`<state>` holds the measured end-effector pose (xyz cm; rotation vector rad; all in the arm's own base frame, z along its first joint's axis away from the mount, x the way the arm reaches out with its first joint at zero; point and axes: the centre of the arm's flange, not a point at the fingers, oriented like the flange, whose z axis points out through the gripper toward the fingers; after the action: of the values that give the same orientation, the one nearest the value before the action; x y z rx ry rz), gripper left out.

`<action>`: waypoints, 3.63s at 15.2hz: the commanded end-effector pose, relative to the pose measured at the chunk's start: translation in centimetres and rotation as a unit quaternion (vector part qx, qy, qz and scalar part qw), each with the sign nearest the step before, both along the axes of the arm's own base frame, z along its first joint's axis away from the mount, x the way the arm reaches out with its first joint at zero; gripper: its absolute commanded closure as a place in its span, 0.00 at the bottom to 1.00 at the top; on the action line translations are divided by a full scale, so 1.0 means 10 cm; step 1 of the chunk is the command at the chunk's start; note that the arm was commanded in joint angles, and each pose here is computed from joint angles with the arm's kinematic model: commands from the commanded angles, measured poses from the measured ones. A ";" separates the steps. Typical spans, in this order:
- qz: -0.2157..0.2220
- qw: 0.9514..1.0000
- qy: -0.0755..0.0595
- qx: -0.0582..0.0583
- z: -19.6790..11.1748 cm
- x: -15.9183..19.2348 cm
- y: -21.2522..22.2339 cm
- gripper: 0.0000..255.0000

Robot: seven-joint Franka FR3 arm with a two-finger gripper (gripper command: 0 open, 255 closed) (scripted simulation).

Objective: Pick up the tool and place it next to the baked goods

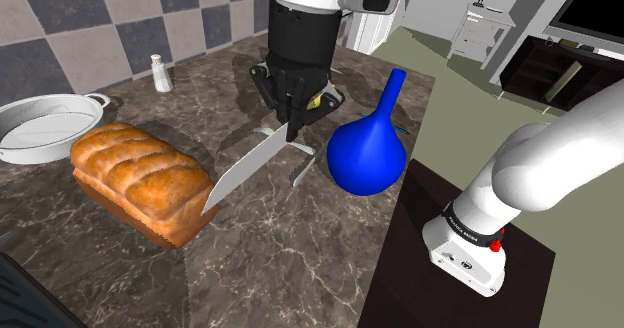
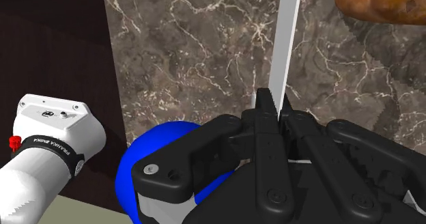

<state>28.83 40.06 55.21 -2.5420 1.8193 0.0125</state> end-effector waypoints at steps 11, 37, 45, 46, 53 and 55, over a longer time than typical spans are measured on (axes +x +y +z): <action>-0.001 1.000 0.000 0.000 -0.61 -0.03 0.06 1.00; -0.001 1.000 0.000 0.000 -1.98 -0.03 0.06 1.00; -0.001 1.000 0.000 0.000 -2.10 -0.03 0.06 1.00; -0.001 1.000 0.000 0.000 -2.10 -0.03 0.06 1.00; -0.001 1.000 0.000 0.000 -2.10 -0.03 0.06 0.00; -0.001 1.000 0.000 0.000 -1.84 -0.04 0.06 0.00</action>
<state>28.61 40.81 35.98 -2.5388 1.8214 0.0105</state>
